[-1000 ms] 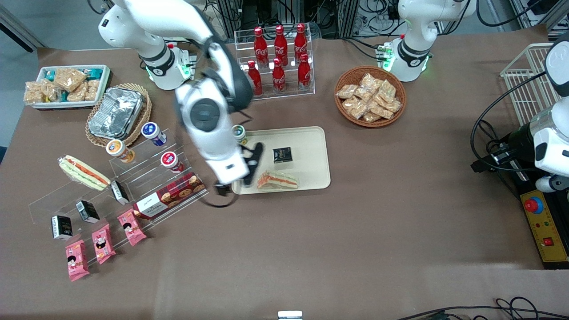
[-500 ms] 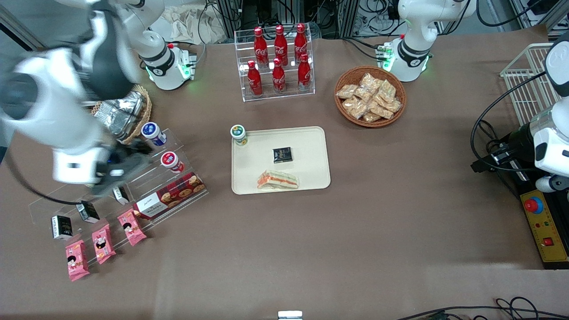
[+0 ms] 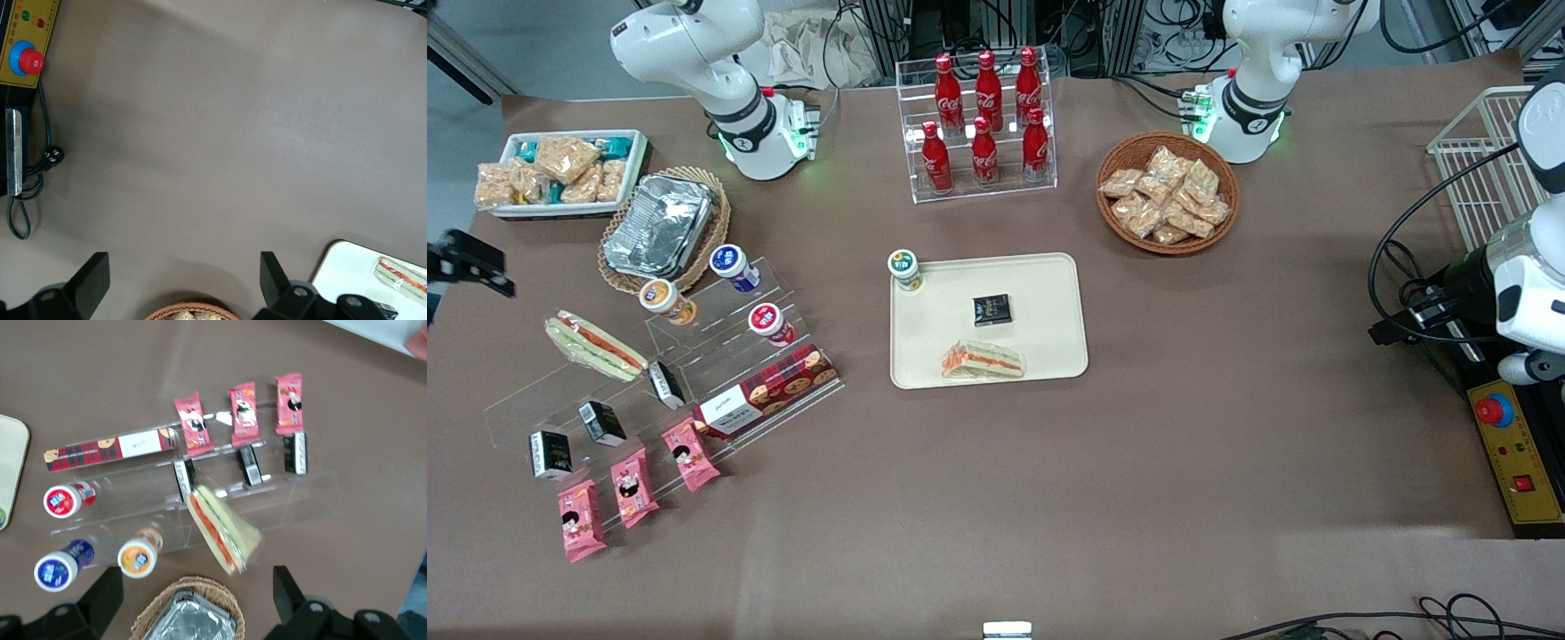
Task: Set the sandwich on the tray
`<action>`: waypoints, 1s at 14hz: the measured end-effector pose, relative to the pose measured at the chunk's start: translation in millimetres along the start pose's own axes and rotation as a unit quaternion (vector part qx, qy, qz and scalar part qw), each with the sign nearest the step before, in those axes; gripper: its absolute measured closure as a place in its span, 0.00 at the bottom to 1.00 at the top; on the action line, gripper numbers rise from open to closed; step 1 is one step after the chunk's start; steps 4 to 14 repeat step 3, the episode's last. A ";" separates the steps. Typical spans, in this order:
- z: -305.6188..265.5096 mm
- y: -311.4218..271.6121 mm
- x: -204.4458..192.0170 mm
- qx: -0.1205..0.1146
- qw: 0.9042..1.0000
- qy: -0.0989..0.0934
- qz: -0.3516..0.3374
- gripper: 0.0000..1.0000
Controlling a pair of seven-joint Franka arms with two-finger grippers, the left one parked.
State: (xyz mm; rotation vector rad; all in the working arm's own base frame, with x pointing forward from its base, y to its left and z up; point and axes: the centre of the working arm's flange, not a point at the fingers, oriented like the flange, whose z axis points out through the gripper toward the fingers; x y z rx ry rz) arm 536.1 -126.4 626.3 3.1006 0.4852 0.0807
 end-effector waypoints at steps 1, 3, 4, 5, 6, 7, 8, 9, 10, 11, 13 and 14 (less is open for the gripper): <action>-5.0 5.1 -9.9 0.000 1.000 -0.001 0.007 0.00; -11.7 12.0 -23.0 -0.004 1.000 -0.005 0.023 0.00; -11.7 12.0 -23.0 -0.004 1.000 -0.005 0.023 0.00; -11.7 12.0 -23.0 -0.004 1.000 -0.005 0.023 0.00; -11.7 12.0 -23.0 -0.004 1.000 -0.005 0.023 0.00; -11.7 12.0 -23.0 -0.004 1.000 -0.005 0.023 0.00; -11.7 12.0 -23.0 -0.004 1.000 -0.005 0.023 0.00; -11.7 12.0 -23.0 -0.004 1.000 -0.005 0.023 0.00; -11.7 12.0 -23.0 -0.004 1.000 -0.005 0.023 0.00; -11.7 12.0 -23.0 -0.004 1.000 -0.005 0.023 0.00; -11.7 12.0 -23.0 -0.004 1.000 -0.005 0.023 0.00; -11.7 12.0 -23.0 -0.004 1.000 -0.005 0.023 0.00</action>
